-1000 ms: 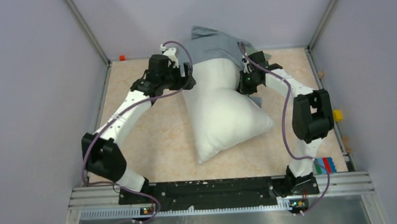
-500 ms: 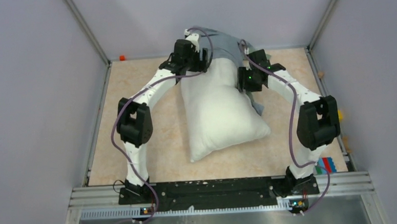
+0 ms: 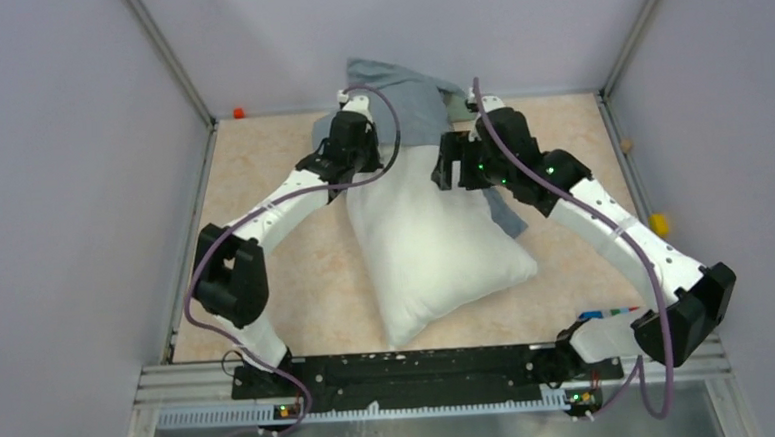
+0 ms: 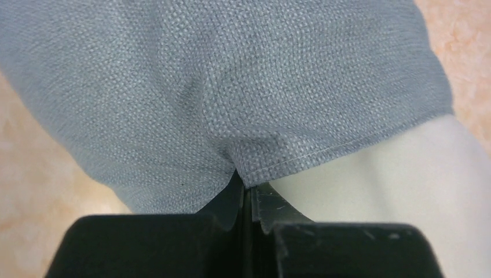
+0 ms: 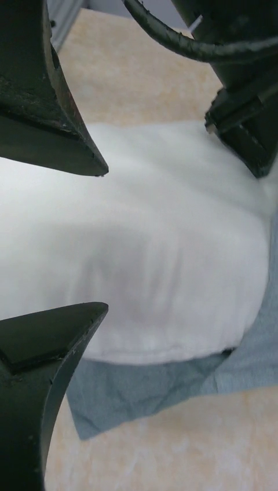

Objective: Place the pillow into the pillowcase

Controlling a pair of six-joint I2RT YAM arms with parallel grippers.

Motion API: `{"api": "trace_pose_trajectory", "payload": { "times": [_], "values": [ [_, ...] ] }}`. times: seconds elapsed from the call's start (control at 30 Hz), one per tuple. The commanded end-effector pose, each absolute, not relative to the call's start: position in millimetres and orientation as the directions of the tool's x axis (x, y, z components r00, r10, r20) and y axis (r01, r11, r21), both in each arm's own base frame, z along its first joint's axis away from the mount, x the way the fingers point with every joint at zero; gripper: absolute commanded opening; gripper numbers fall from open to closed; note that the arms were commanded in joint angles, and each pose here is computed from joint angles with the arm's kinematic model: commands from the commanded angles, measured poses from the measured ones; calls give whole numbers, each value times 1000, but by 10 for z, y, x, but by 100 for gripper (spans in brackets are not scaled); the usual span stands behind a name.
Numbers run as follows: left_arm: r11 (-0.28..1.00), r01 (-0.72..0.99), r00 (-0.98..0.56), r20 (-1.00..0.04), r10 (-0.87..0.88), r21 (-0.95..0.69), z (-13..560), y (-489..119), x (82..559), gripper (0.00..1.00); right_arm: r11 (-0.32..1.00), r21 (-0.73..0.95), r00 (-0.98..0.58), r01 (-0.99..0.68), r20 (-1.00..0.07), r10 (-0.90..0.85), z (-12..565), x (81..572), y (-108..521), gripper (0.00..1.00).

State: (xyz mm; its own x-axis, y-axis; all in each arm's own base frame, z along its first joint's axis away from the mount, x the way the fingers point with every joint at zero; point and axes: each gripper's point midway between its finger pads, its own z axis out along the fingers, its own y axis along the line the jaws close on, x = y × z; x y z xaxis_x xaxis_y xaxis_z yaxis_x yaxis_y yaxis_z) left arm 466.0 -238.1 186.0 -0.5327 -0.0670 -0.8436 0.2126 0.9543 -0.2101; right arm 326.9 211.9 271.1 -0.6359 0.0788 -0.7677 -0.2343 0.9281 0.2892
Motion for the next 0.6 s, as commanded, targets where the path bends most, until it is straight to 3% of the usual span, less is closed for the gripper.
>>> {"api": "trace_pose_trajectory", "payload": {
  "times": [0.0, 0.13, 0.3, 0.43, 0.57],
  "values": [
    [937, 176, -612, -779, -135, -302, 1943, -2513, 4041, 0, 916, 300, -708, -266, -706, 26, 2293, 2909, 2463, 79],
    [908, 206, -639, -753, -158, -366, 2006, -2835, 3584, 0, 936, 264, -741, -231, -671, 6, 1847, 2904, 2427, 78],
    [869, 265, -651, -743, -159, -418, 2120, -3171, 3211, 1, 978, 188, -745, -92, -664, 58, 1577, 3504, 1912, 76],
    [868, 295, -642, -756, -130, -400, 2217, -3160, 3159, 16, 983, 175, -698, -51, -710, 91, 1713, 4035, 1783, 75],
    [885, 322, -601, -794, -84, -338, 2436, -3085, 3201, 37, 980, 182, -685, -80, -724, 78, 1905, 4337, 1957, 58]
  ]
}}
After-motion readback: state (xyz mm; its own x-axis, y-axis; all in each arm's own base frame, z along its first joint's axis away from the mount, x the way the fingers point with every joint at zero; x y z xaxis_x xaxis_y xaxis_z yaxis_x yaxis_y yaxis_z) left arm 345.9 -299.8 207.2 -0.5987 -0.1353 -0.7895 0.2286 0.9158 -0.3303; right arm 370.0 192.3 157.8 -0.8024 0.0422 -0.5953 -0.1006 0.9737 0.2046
